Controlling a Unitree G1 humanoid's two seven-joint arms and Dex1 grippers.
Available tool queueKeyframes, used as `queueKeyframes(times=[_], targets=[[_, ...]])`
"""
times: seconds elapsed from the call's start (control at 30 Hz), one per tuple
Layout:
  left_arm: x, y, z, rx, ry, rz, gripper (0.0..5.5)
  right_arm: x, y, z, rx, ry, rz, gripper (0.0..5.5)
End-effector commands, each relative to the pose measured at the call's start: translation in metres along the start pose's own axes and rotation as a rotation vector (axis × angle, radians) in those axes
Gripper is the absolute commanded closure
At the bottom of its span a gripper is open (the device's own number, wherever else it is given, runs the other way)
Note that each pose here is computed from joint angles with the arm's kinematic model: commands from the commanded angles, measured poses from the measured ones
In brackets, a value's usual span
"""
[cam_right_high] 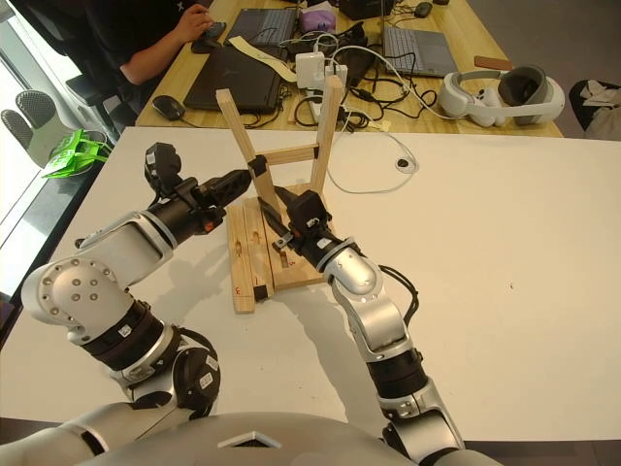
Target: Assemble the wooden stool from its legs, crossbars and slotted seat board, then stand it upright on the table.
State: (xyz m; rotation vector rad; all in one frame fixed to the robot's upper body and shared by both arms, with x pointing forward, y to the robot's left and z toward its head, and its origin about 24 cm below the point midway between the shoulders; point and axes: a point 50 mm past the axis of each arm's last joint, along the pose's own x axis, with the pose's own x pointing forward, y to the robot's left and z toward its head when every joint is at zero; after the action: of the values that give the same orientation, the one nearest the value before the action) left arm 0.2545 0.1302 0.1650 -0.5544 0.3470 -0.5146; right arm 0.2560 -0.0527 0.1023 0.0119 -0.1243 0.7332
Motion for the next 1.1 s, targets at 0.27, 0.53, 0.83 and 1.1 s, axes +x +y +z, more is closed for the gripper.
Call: queueKeyframes(times=[0.27,0.53,0.83,1.1], targets=[[-0.009,0.009,-0.008,0.183,0.119,0.056,2.92,0.007,-0.009,0.011,0.276,-0.023,-0.032,4.21],[-0.005,0.006,0.000,0.276,0.089,0.061,2.92,0.002,0.012,0.006,0.283,0.029,0.096,4.21],[-0.016,0.003,0.006,0.351,0.112,-0.015,2.92,0.003,0.001,-0.020,0.212,0.157,-0.018,4.21],[-0.014,0.003,-0.001,0.361,0.134,-0.018,2.92,0.011,0.009,-0.007,0.238,0.102,0.022,4.21]])
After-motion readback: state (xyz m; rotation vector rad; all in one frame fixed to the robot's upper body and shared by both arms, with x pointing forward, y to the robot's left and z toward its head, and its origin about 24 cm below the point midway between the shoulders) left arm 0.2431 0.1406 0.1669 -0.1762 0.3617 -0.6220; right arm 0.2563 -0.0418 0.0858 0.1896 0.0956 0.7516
